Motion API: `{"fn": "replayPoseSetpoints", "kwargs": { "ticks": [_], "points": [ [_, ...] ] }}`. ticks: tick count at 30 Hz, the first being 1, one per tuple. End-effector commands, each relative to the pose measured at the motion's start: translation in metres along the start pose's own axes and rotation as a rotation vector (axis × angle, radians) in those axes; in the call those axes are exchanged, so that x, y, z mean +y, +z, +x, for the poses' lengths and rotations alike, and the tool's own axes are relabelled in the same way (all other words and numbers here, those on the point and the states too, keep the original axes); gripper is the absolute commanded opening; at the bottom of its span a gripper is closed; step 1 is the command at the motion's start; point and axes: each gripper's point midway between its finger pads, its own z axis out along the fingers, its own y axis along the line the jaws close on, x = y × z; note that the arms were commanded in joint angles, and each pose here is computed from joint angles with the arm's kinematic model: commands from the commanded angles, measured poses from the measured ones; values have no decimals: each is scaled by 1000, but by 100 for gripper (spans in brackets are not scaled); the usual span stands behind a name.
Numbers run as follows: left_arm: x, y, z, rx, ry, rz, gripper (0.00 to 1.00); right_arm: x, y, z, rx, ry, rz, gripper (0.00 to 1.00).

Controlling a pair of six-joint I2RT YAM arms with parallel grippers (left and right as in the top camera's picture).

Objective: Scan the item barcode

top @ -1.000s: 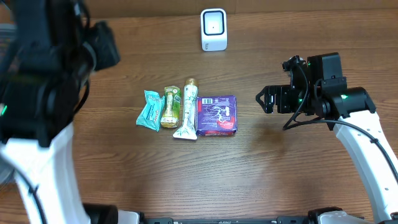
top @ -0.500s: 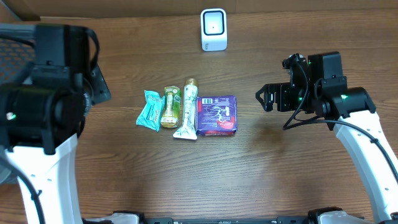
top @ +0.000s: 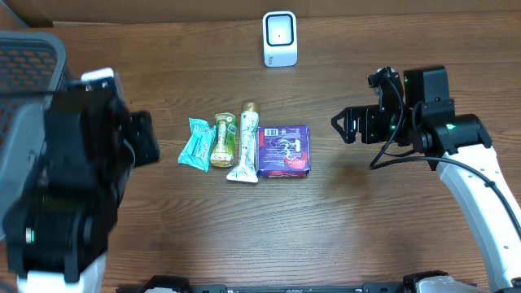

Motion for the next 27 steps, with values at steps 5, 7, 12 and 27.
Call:
{"fn": "replayPoseSetpoints", "kwargs": {
  "ticks": [5, 7, 12, 27],
  "points": [
    [-7, 25, 39, 101, 72, 39, 100, -1, 17, 5, 47, 172, -44, 100],
    [-8, 35, 44, 137, 79, 32, 100, 1, 27, 11, 85, 201, -73, 100],
    [-11, 57, 51, 207, 90, 16, 100, 6, 48, 24, 174, 247, -162, 100],
    [-17, 131, 84, 455, 133, -43, 100, 0, 75, 50, 310, 332, -196, 100]
  ]
}}
